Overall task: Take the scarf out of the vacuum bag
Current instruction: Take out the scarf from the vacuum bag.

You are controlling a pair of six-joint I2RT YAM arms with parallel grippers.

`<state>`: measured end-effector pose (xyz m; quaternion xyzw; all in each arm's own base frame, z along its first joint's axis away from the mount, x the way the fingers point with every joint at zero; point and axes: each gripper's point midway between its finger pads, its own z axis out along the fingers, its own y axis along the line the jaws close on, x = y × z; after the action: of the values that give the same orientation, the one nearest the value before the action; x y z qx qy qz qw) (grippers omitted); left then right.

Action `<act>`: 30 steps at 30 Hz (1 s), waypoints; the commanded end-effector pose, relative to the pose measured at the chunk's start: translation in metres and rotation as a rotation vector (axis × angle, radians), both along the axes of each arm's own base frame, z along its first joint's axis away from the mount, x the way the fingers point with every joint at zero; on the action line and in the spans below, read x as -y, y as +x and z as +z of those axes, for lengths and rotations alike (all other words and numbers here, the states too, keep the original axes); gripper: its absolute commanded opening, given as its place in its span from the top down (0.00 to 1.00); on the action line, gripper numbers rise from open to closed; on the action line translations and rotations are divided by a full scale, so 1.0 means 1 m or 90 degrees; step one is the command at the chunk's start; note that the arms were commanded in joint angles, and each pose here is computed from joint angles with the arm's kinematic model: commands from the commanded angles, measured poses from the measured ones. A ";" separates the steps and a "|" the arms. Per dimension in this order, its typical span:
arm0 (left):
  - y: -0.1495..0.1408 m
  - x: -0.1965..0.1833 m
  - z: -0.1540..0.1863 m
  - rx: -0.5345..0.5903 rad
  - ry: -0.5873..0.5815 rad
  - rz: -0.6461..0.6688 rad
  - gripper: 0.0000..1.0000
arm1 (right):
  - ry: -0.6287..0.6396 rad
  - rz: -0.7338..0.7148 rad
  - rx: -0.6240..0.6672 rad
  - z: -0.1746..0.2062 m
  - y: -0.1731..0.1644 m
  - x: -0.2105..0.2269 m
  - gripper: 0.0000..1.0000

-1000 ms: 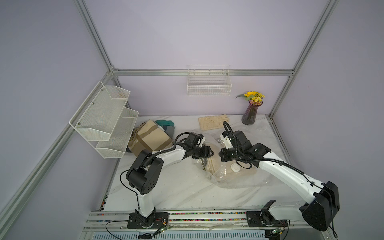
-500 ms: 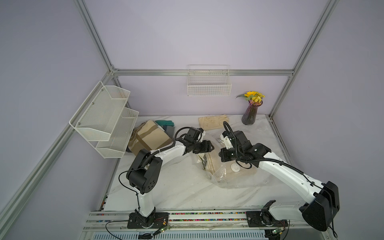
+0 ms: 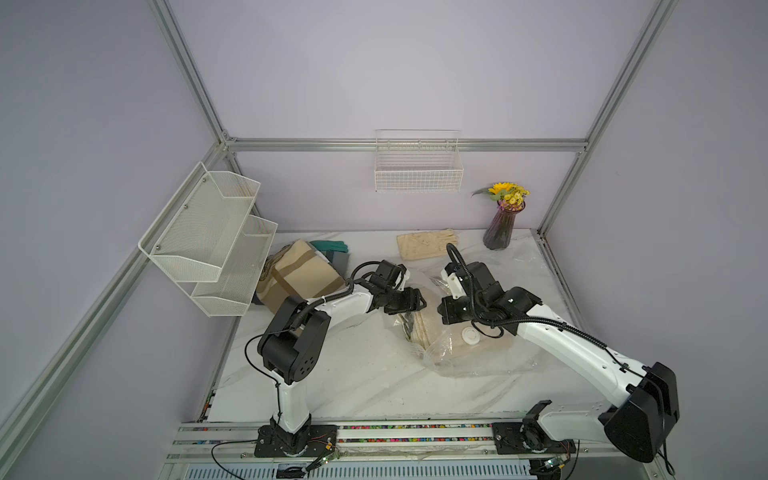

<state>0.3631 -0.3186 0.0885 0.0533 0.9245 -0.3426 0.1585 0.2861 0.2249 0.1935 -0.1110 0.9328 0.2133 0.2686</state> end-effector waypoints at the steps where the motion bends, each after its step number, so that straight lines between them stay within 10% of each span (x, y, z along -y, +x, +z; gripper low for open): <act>1: 0.008 0.011 0.023 0.039 -0.039 -0.022 0.27 | 0.009 -0.003 0.016 0.004 0.004 -0.001 1.00; 23: -0.018 0.027 -0.001 -0.034 -0.022 -0.065 0.46 | 0.009 -0.010 0.027 0.011 0.004 0.002 1.00; 30: -0.013 0.033 0.022 -0.002 -0.041 -0.076 0.94 | 0.008 -0.017 0.036 0.016 0.006 0.003 1.00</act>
<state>0.3485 -0.3415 0.0837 0.0807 0.9219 -0.3600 0.1181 0.2872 0.2230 0.1930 -0.1084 0.9335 0.2082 0.2712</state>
